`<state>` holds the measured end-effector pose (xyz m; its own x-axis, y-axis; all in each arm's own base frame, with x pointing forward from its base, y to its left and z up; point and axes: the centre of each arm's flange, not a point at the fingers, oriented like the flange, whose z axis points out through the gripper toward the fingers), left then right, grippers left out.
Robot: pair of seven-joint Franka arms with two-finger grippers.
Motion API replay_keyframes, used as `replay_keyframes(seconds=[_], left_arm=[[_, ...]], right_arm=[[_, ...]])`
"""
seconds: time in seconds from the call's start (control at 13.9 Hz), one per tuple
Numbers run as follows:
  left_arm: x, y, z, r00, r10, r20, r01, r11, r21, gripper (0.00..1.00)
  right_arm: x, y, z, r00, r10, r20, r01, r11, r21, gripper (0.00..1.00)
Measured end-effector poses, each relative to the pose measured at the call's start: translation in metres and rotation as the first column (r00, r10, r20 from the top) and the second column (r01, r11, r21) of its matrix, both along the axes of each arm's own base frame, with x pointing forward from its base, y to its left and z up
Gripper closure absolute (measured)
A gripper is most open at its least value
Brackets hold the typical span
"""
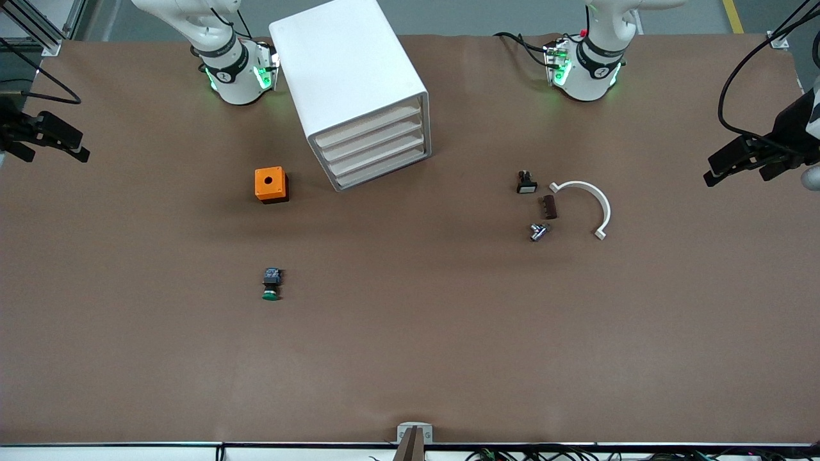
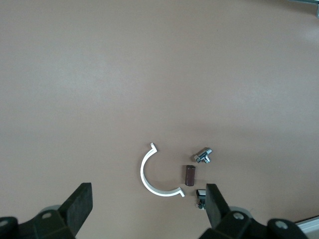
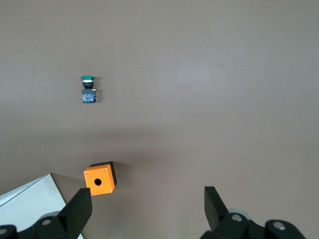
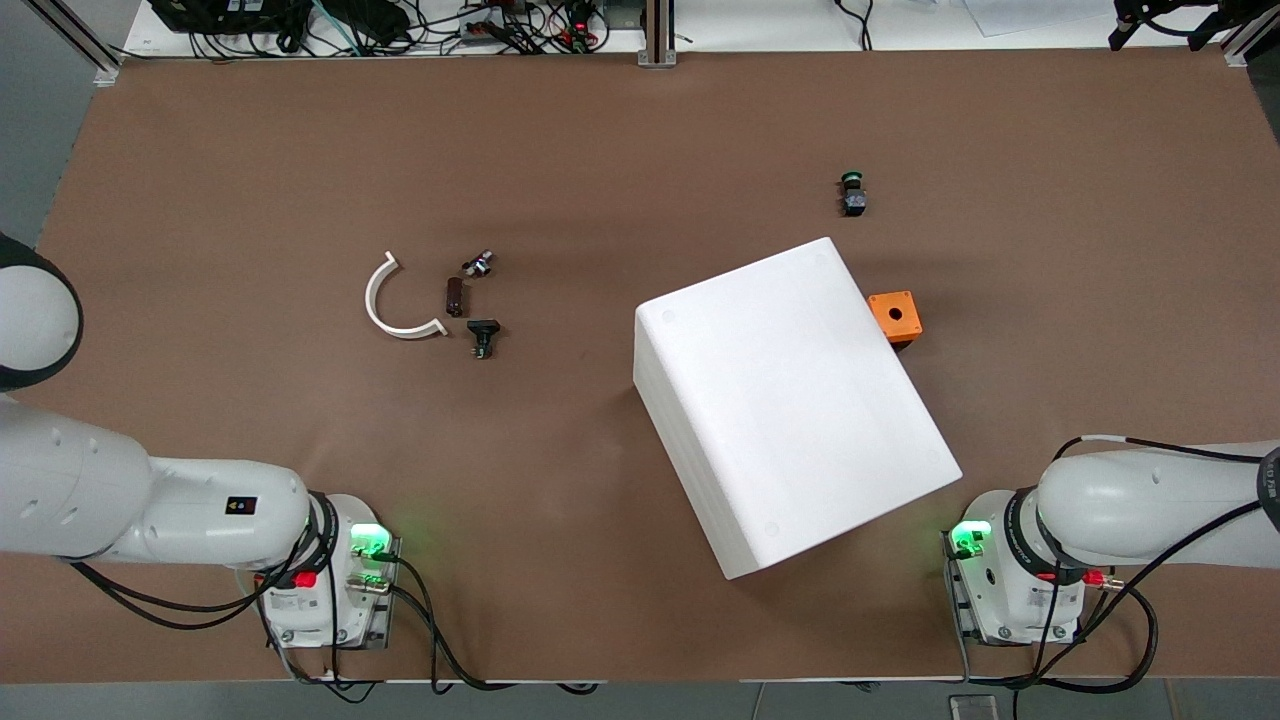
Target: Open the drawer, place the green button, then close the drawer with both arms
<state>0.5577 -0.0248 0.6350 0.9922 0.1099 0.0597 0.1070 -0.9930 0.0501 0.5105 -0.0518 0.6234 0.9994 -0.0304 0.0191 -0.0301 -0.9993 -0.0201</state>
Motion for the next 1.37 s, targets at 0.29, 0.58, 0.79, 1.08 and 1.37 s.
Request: replay_keyframes(seconds=[0.29,0.58,0.79,1.08,1.37], left_arm=[[0.000,0.000,0.000,1.000,0.000,0.000,0.000,1.000,0.000,0.00],[0.002,0.001,-0.004,1.000,0.002,-0.009,-0.002,1.000,0.000,0.00],[0.010,0.004,-0.020,0.999,0.009,-0.036,-0.009,1.000,0.001,0.00],[0.030,0.001,-0.066,0.993,0.004,-0.115,-0.004,1.000,0.005,0.00],[0.049,-0.032,-0.127,0.976,0.011,-0.219,-0.007,1.000,0.016,0.00]], right_arm=[[0.000,0.000,0.000,1.000,0.000,0.000,0.000,1.000,0.000,0.00],[0.000,0.000,-0.001,1.000,0.000,-0.001,0.000,1.000,0.000,0.00],[0.000,0.000,-0.001,1.000,0.000,-0.001,0.000,1.000,0.000,0.00],[0.000,0.000,-0.001,1.000,0.000,-0.002,0.000,1.000,0.000,0.00],[0.000,0.000,-0.001,1.000,0.000,-0.003,0.000,1.000,0.000,0.00]])
